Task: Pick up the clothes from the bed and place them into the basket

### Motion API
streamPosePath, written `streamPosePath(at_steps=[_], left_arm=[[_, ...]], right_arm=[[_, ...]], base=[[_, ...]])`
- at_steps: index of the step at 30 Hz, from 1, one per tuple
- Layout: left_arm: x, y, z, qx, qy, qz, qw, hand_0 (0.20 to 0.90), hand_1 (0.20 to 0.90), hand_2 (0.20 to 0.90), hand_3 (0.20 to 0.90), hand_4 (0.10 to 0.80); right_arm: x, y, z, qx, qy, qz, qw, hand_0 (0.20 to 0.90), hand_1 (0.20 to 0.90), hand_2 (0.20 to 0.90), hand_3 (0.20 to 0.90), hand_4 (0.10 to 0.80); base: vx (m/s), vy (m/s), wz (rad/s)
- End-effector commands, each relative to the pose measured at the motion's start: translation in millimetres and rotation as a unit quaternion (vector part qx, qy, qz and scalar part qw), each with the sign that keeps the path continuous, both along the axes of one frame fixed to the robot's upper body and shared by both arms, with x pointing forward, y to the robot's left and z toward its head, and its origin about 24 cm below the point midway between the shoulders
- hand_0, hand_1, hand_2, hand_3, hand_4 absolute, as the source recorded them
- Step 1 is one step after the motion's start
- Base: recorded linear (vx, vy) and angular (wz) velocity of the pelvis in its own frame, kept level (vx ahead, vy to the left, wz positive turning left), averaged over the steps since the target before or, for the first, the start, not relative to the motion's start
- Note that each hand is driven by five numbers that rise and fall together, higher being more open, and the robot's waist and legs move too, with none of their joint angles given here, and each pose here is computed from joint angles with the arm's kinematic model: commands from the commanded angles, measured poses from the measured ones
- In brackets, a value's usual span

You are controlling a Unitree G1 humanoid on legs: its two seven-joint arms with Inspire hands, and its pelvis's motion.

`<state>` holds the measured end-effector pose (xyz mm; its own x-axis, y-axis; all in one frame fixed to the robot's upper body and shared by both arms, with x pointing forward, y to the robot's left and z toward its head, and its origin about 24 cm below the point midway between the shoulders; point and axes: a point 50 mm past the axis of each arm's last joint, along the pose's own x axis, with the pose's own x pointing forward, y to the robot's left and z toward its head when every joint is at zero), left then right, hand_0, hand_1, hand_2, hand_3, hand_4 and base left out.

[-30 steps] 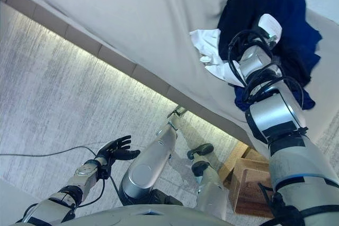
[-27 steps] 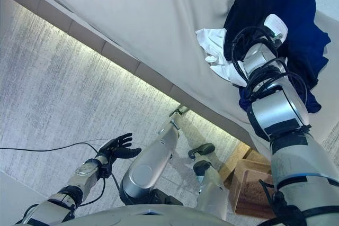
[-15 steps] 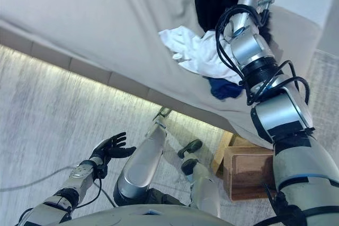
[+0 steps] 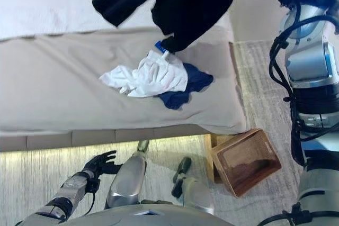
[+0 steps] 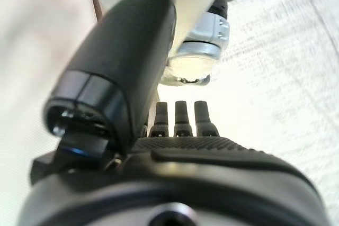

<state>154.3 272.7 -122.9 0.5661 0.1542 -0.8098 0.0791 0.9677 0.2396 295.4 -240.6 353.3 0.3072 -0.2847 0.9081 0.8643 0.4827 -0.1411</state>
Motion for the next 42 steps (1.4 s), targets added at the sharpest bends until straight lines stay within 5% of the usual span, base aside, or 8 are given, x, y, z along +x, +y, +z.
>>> streamPosePath(at_steps=[1, 17, 28, 35, 42], left_arm=[[-45.5, -21.6, -25.5, -0.011, 0.096, -0.047, 0.994, 0.900, 0.900, 0.900, 0.900, 0.800], [-51.1, -33.8, -32.0, -0.017, 0.143, -0.092, 0.985, 0.900, 0.900, 0.900, 0.900, 0.800], [-46.1, -37.9, -30.4, -0.017, 0.131, -0.127, 0.983, 0.900, 0.900, 0.900, 0.900, 0.800], [-0.3, -44.0, -15.7, -0.018, 0.058, -0.126, 0.990, 0.900, 0.900, 0.900, 0.900, 0.800], [60.5, -72.1, 12.9, -0.061, -0.071, -0.110, 0.989, 0.900, 0.900, 0.900, 0.900, 0.800]], right_arm=[[-25.7, -13.1, 22.5, -0.038, -0.069, -0.046, 0.996, 0.300, 0.300, 0.300, 0.200, 0.100], [-17.3, -56.4, -51.0, -0.002, 0.109, -0.016, 0.994, 0.300, 0.300, 0.300, 0.200, 0.100], [-3.0, -90.3, -151.4, 0.079, 0.305, -0.081, 0.946, 0.300, 0.300, 0.300, 0.200, 0.100], [12.5, -98.2, -168.4, 0.087, 0.353, -0.114, 0.925, 0.300, 0.300, 0.300, 0.200, 0.100], [27.7, -105.4, -153.7, 0.093, 0.351, -0.145, 0.920, 0.300, 0.300, 0.300, 0.200, 0.100]], base=[[-0.053, -0.034, -0.29], [-0.025, -0.068, -0.36], [-0.017, -0.087, -0.17], [-0.178, -0.054, -0.16], [-0.215, 0.015, -0.03]])
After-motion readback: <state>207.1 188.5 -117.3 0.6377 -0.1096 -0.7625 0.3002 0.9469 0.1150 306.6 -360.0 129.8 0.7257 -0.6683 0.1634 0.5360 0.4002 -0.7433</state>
